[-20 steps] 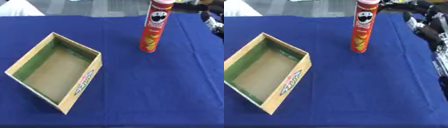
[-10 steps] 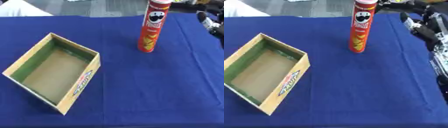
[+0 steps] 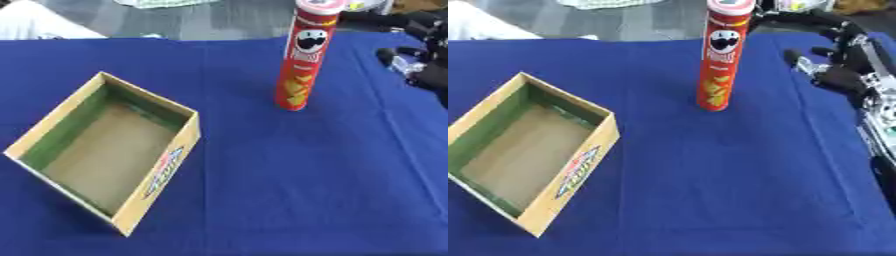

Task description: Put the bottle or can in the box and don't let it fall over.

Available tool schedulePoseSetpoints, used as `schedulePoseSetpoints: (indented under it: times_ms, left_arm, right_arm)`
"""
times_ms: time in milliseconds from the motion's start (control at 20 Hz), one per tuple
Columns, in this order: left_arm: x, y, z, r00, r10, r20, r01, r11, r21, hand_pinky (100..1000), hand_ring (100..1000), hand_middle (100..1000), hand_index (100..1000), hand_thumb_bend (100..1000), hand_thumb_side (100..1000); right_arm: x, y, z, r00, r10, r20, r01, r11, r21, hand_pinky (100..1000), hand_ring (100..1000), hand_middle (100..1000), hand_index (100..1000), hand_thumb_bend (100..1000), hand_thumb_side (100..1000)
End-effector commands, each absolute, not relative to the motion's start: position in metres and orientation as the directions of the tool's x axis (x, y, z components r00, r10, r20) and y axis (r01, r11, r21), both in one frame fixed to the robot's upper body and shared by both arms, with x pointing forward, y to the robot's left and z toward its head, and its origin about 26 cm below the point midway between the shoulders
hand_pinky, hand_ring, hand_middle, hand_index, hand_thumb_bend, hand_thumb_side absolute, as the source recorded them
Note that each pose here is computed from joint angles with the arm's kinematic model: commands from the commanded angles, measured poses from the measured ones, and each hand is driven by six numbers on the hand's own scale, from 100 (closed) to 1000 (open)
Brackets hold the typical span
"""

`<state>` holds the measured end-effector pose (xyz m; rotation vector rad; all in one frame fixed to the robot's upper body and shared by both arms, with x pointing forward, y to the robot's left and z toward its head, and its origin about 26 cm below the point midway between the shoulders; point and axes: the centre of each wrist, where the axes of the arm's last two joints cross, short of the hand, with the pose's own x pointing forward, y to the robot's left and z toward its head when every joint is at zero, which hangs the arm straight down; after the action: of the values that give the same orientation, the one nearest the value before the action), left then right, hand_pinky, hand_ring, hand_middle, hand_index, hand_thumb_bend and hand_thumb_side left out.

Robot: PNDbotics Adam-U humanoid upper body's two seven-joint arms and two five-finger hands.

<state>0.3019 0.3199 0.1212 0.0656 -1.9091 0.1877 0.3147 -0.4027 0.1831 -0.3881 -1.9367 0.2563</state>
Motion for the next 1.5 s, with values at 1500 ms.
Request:
schedulePoseSetpoints:
  times_ms: [1500]
  left_arm:
    - [0.302, 0.321, 0.129, -0.359, 0.028, 0.933, -0.128, 0.989, -0.079, 734, 929, 893, 854, 510, 906]
  right_arm:
    - [0.332, -0.382, 0.191, -0.306, 0.343, 0.888, 0.018, 0.935, -0.355, 905, 1000, 1000, 903, 549, 100]
